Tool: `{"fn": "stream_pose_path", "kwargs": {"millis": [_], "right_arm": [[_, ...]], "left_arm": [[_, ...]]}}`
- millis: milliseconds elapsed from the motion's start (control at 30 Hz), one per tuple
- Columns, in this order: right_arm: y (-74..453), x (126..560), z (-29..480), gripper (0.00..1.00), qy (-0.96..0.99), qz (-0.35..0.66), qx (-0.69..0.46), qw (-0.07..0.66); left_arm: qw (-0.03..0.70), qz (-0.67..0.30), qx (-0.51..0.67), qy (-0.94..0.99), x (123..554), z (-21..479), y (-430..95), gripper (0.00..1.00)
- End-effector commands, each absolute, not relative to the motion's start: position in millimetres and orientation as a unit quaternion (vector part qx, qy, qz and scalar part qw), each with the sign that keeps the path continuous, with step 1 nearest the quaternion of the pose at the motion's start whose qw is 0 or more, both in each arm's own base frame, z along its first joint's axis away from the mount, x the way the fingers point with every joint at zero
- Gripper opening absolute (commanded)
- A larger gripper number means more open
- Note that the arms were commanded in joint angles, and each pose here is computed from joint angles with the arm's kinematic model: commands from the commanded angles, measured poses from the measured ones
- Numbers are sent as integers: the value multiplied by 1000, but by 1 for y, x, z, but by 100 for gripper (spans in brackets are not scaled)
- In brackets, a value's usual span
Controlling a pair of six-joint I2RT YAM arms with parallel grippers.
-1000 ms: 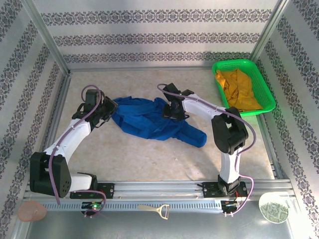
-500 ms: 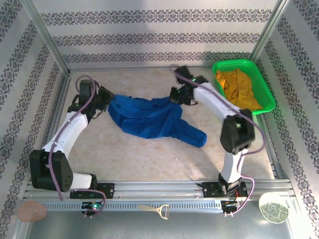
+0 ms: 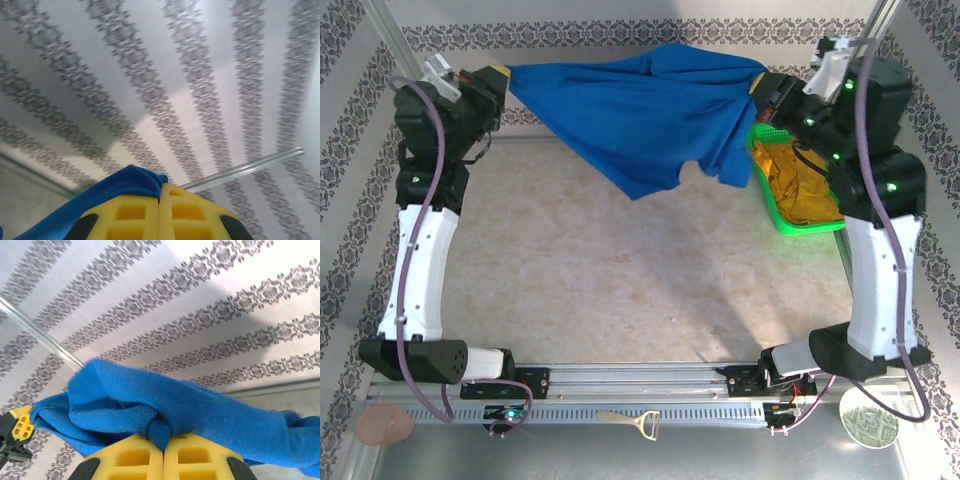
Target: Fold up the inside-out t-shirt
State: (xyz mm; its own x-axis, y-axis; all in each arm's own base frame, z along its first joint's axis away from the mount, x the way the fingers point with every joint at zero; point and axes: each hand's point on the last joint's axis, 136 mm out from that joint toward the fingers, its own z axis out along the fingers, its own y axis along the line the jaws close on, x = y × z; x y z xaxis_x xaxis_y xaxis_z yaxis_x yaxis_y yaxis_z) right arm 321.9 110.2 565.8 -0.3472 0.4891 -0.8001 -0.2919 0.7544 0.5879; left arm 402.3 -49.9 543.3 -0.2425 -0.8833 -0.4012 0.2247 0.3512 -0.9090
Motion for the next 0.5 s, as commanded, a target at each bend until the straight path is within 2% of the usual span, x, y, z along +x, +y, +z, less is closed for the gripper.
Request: {"fn": "stream_pose_path", "kwargs": {"millis": [0, 133, 233, 333, 400, 467], "right_arm": [[99, 291, 587, 0, 726, 349, 68, 588], [101, 277, 586, 0, 728, 360, 65, 579], [108, 283, 555, 0, 751, 366, 68, 545], [114, 293, 493, 0, 787, 358, 88, 495], [121, 293, 434, 0, 818, 341, 99, 453], [132, 287, 357, 0, 855, 315, 96, 400]], "left_arm": [[603, -538, -240, 538, 358, 618, -45, 0], [611, -555, -222, 519, 339, 647, -48, 0], [591, -556, -227, 539, 347, 630, -53, 0], [554, -549, -246, 576, 359, 579, -58, 0], [518, -535, -272, 610, 366, 523, -60, 0], [469, -516, -297, 653, 369, 446, -64, 0]]}}
